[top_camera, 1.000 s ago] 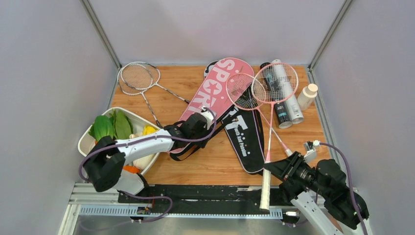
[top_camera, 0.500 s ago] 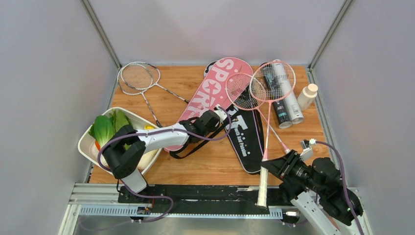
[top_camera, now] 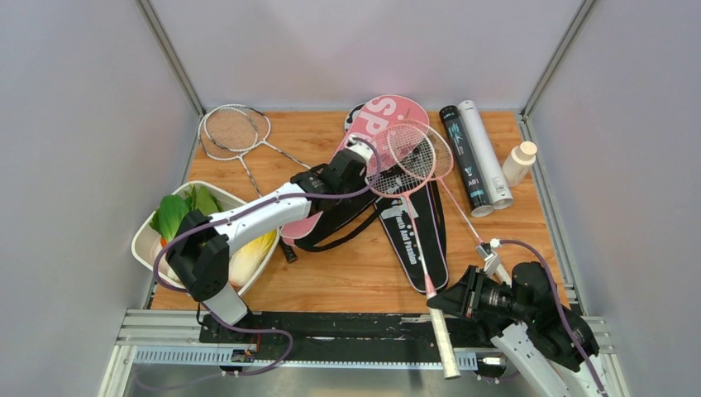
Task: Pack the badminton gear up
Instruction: Open the racket bag at the center of the board.
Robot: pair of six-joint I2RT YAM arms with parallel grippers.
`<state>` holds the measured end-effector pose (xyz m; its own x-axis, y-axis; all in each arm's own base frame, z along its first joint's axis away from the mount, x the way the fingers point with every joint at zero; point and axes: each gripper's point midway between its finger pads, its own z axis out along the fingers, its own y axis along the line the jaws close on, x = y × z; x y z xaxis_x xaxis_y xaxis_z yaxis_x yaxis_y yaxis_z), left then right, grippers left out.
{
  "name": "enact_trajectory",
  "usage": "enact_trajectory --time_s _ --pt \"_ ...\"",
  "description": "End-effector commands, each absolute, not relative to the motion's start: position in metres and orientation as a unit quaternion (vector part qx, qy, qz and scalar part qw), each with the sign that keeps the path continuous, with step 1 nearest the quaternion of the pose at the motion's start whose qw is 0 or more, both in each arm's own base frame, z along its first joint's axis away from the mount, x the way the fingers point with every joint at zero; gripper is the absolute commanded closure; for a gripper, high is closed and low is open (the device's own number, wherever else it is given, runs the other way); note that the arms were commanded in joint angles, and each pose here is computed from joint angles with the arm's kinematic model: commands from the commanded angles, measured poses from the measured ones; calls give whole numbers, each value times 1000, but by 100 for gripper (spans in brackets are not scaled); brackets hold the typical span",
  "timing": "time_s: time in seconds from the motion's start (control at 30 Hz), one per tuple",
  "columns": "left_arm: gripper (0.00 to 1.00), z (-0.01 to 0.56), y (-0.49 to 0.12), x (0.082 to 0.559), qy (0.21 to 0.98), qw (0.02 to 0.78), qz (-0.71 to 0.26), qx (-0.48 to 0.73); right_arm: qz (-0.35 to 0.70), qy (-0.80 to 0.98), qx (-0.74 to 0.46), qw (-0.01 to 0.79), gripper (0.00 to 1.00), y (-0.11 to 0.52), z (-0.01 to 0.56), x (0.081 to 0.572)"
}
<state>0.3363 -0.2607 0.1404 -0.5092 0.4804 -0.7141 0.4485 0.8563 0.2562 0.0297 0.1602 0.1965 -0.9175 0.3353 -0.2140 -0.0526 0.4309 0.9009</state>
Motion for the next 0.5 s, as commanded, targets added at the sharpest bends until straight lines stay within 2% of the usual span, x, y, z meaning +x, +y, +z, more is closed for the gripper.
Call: enact_trajectory --time_s 0.0,0.17,0.47 --pt "100 190 -256 353 878 456 -16 140 559 814 20 157 100 159 215 -4" --pt "100 203 -239 370 885 462 -25 51 565 817 21 108 100 154 218 -27" --pt "100 221 -228 396 882 469 -27 -15 570 818 27 73 100 150 224 -44"
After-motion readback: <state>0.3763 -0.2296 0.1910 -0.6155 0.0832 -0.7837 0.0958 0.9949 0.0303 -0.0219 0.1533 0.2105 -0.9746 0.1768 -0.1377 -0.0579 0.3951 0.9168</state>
